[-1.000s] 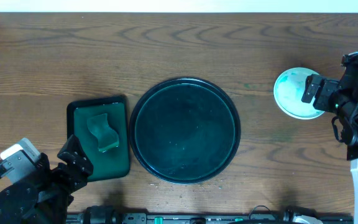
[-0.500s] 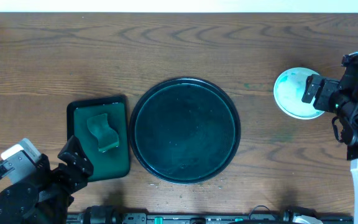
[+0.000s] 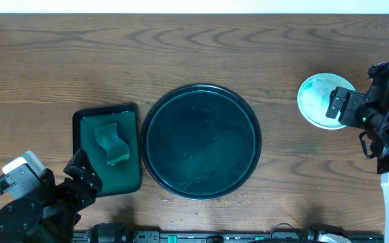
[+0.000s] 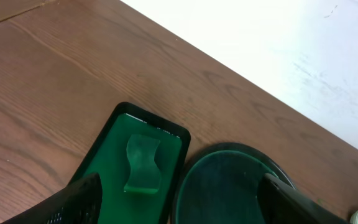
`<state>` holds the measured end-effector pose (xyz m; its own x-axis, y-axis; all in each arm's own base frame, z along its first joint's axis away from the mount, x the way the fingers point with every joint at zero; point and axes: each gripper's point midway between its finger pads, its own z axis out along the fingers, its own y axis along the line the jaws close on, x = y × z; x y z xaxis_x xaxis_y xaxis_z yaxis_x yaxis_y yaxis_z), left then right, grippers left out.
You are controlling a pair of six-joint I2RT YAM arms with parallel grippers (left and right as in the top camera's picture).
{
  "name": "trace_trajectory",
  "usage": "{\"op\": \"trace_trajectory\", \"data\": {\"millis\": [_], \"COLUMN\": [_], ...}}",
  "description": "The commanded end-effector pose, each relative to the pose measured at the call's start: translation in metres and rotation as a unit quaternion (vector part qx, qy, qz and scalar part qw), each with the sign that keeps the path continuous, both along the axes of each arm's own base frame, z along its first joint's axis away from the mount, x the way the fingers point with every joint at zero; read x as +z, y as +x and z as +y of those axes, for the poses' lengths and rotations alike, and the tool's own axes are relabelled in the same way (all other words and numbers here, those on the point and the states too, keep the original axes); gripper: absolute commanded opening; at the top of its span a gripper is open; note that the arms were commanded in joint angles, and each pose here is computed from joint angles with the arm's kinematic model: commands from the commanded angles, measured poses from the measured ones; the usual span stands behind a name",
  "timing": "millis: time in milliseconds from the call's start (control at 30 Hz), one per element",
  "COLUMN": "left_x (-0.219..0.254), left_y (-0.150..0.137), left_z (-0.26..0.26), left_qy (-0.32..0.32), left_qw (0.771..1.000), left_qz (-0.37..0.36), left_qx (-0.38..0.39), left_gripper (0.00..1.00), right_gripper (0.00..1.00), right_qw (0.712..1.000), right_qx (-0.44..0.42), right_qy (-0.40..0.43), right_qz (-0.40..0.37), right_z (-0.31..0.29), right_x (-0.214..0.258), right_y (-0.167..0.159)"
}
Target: Clean dirty plates on tray and stack at the side
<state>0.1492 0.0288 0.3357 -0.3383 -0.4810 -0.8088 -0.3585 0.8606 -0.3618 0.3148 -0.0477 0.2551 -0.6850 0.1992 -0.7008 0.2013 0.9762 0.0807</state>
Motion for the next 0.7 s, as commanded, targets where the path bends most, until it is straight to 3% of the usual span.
{"op": "trace_trajectory", "data": {"millis": [0, 200, 467, 667], "left_x": [0.001, 0.007, 0.067, 0.087], "left_y": [-0.001, 0.001, 0.023, 0.017], "left_z": [0.005, 0.006, 0.006, 0.006], "left_qy": [0.018, 0.020, 0.027, 0.031], "left_qw": [1.000, 1.000, 0.989, 0.972], "left_qz": [0.003, -0.010, -0.145, -0.234], "left_qx": [0.006, 0.009, 0.009, 0.010], "left_gripper": [0.80, 0.80, 0.80, 0.80], "right_gripper": [0.99, 0.99, 0.99, 0.99], "right_qw": [1.000, 1.000, 1.000, 1.000], "right_qx": [0.008, 0.008, 0.008, 0.008], "right_qy": [-0.008, -0.008, -0.008, -0.008], "right_qz": [-0.002, 0.000, 0.000, 0.000], "right_z": [0.002, 0.002, 0.002, 0.002], "right_x": [0.004, 0.003, 0.003, 0.003], "right_y": [-0.002, -0.002, -0.002, -0.002]}}
